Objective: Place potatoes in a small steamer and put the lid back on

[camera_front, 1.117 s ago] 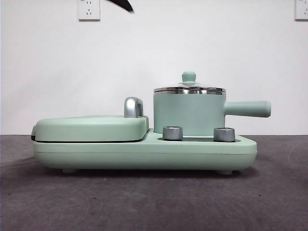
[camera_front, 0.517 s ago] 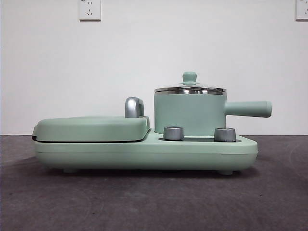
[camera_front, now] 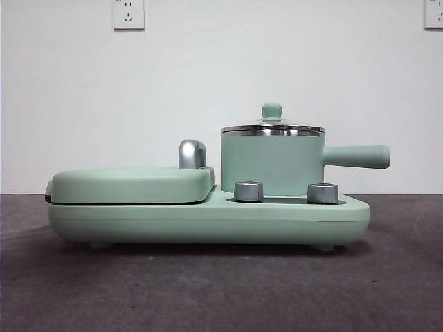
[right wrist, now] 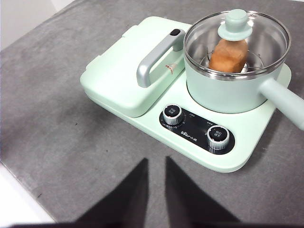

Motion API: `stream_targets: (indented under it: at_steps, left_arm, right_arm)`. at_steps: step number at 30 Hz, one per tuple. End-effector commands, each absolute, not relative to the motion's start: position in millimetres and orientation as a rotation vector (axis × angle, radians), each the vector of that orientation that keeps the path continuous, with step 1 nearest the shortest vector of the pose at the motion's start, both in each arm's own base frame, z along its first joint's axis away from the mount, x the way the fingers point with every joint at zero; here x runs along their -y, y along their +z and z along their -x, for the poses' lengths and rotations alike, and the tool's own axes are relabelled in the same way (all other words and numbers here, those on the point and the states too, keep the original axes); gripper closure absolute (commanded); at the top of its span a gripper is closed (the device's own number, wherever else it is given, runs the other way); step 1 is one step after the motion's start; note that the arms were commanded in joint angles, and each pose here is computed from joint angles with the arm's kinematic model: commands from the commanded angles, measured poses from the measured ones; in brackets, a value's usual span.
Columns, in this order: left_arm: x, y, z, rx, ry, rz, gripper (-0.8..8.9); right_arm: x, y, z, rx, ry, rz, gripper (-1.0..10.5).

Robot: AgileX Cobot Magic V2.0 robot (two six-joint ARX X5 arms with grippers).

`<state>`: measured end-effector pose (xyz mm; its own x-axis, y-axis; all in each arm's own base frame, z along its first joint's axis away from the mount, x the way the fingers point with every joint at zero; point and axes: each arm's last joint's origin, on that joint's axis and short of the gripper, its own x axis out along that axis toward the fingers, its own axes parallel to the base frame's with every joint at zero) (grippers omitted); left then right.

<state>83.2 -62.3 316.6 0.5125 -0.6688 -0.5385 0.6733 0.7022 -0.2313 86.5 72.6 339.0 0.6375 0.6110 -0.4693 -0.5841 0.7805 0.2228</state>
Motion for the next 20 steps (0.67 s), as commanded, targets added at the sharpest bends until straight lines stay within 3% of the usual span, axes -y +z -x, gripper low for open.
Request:
stream_targets:
  at_steps: [1, 14, 18, 20]
  left_arm:
    - [62.2, 315.4, -81.9, -0.692, -0.793, 0.018, 8.07]
    - [61.6, 314.6, -81.0, -0.701, -0.791, 0.016, 8.07]
    - [49.3, 313.2, -76.4, -0.600, -0.722, 0.050, 8.07]
    - [39.5, 308.8, -75.6, -0.511, -0.659, -0.014, 8.07]
  right_arm:
    - [-74.4, 341.6, -87.4, -0.539, 0.695, -0.049, 9.3]
    - [-74.3, 341.7, -87.3, -0.538, 0.696, -0.049, 9.3]
    - [-74.5, 342.2, -87.5, -0.533, 0.697, -0.051, 9.3]
    - [-74.4, 342.3, -87.4, -0.532, 0.697, -0.051, 9.3]
